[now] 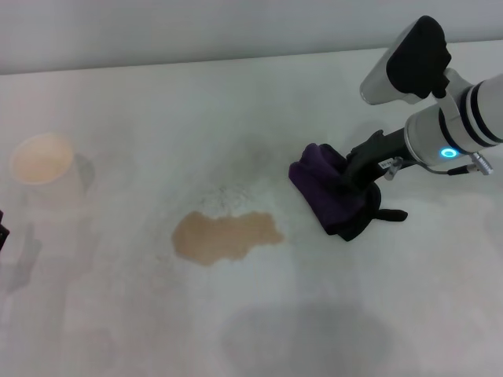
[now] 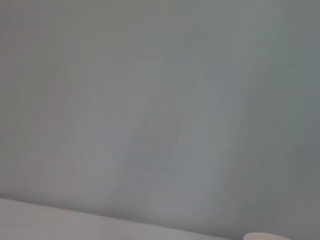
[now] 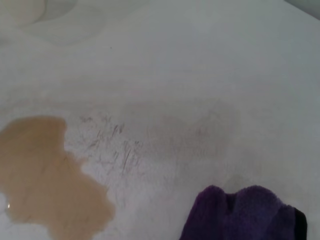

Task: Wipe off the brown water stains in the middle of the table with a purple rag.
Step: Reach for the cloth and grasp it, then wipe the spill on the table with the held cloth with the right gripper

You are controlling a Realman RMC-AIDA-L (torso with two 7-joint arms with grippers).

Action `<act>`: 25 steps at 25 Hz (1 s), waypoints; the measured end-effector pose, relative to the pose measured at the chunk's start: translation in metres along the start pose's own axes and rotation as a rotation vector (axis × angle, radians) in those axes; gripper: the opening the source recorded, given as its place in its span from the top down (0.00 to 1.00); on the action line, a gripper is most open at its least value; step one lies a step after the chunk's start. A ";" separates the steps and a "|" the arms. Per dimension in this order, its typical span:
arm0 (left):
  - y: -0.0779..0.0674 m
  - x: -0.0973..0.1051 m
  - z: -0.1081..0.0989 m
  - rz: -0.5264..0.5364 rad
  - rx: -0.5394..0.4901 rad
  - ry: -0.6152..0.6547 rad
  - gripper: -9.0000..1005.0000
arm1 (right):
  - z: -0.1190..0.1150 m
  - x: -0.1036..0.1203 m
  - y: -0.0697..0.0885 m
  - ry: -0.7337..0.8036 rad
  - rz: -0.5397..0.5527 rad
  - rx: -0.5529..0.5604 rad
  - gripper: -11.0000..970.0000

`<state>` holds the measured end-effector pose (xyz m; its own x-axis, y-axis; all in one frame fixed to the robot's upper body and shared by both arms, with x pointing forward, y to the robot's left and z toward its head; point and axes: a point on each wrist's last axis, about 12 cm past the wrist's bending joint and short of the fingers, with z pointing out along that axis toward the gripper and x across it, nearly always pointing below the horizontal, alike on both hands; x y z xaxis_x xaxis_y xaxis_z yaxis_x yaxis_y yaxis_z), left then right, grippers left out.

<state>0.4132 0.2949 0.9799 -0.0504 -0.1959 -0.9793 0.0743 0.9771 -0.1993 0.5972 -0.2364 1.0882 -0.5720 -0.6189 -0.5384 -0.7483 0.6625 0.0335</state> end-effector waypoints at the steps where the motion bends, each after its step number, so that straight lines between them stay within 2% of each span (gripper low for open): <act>1: 0.000 0.000 0.000 0.000 0.000 0.000 0.11 | 0.000 0.000 0.000 -0.003 0.001 0.003 0.49; 5: 0.001 0.000 0.000 0.002 -0.001 0.000 0.11 | 0.001 -0.001 0.000 -0.005 0.012 0.011 0.58; 11: 0.003 -0.002 0.000 0.013 0.000 -0.010 0.11 | 0.004 0.000 0.001 0.004 0.009 0.013 0.78; 20: 0.002 -0.002 0.001 0.014 0.003 -0.013 0.11 | 0.005 -0.001 0.003 0.012 -0.008 0.006 0.89; 25: 0.002 -0.003 0.001 0.014 0.008 -0.021 0.11 | 0.001 -0.011 0.015 0.006 -0.074 -0.077 0.91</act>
<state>0.4146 0.2972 0.9827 -0.0282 -0.1838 -0.9826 0.0824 0.9792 -0.1855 0.5926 -0.2188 1.0936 -0.5160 -0.6677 -0.5366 -0.8120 0.5807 0.0583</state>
